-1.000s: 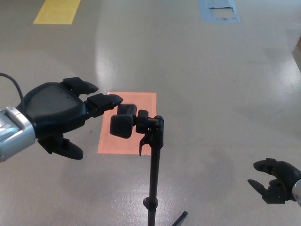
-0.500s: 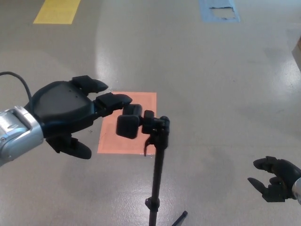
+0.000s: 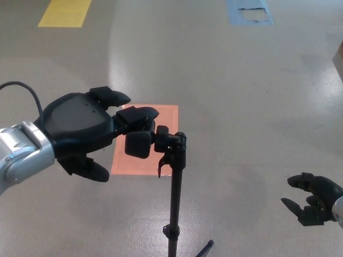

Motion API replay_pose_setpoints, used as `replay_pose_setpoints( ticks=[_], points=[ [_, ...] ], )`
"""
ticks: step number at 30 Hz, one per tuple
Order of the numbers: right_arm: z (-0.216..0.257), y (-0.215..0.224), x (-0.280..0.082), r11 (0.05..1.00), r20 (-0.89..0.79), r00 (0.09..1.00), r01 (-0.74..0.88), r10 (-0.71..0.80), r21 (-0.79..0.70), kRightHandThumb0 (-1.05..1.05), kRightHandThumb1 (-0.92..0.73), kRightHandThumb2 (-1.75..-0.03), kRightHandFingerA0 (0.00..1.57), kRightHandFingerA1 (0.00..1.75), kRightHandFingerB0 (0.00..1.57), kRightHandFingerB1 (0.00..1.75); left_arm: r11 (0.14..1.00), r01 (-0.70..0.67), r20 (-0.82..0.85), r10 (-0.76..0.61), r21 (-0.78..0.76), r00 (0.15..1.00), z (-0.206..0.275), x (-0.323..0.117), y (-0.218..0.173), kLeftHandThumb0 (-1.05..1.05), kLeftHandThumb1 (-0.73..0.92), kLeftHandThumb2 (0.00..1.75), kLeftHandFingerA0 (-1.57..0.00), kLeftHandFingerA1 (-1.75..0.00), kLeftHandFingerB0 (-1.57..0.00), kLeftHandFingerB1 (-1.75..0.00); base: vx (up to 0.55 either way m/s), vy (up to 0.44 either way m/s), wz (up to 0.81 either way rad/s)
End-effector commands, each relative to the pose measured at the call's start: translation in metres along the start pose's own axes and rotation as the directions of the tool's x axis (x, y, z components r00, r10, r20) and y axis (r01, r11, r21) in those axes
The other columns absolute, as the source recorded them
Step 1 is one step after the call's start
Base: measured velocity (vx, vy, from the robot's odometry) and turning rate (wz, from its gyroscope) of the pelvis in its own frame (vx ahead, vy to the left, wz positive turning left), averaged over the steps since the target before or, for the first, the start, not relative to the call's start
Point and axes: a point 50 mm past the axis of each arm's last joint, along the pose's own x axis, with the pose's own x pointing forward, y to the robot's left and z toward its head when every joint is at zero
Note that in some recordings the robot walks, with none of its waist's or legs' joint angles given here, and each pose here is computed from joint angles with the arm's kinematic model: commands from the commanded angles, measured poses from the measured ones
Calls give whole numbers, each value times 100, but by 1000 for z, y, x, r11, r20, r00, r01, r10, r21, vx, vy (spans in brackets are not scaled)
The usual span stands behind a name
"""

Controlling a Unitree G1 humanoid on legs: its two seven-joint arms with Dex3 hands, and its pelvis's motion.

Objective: The robot uses its left hand to grab the top of a phone stand kept on the floor and tilt it upwards to adjust its angle

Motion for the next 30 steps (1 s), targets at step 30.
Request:
replay_pose_setpoints(
  ticks=[30],
  points=[
    [1,-10,-1,1000,-1,1000,1,-1,14,-34,-56,-108,1,48,0,47,996,89,-44,-90,-26,995,-6,-8,-27,-85,62,62,-9,-24,0,-19,0,0,0]
  ],
)
